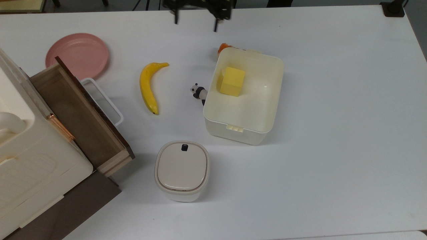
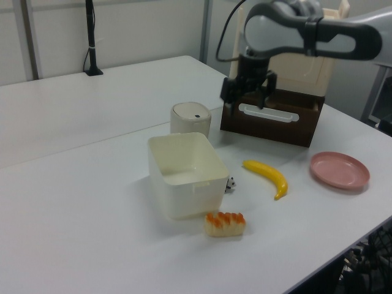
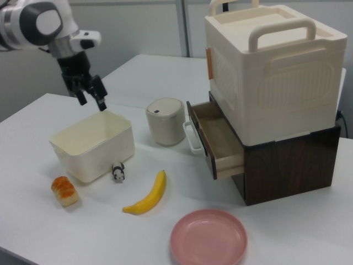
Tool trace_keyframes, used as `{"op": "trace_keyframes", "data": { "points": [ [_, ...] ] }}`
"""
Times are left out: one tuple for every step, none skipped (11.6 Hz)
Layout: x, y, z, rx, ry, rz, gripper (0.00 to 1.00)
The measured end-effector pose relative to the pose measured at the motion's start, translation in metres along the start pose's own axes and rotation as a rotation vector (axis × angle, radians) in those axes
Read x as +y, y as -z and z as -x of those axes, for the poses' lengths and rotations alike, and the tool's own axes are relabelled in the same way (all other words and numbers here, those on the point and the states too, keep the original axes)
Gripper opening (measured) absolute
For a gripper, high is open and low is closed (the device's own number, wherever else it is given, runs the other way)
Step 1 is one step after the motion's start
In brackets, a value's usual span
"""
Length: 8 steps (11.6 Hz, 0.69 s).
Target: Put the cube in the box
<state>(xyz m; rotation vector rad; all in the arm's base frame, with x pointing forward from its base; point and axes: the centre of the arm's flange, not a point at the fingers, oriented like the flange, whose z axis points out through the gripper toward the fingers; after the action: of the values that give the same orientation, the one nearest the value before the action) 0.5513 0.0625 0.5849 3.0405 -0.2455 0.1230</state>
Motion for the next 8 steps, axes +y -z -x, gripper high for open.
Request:
{"op": "trace_keyframes", "data": {
  "points": [
    [0.018,0.005,-0.004,-0.006,-0.006,0.003,1.0],
    [0.031,0.007,-0.007,-0.004,-0.013,0.003,1.0],
    [0.041,0.007,-0.008,-0.014,0.003,0.005,1.0],
    [0.048,0.007,-0.008,-0.033,0.03,0.008,1.0],
    [0.054,0.008,-0.008,-0.038,0.044,0.009,1.0],
    [0.059,0.011,-0.01,-0.035,0.042,0.008,1.0],
    [0.061,0.012,-0.011,-0.034,0.041,0.007,1.0],
    [0.061,0.01,-0.011,-0.037,0.043,0.006,1.0]
  ]
}}
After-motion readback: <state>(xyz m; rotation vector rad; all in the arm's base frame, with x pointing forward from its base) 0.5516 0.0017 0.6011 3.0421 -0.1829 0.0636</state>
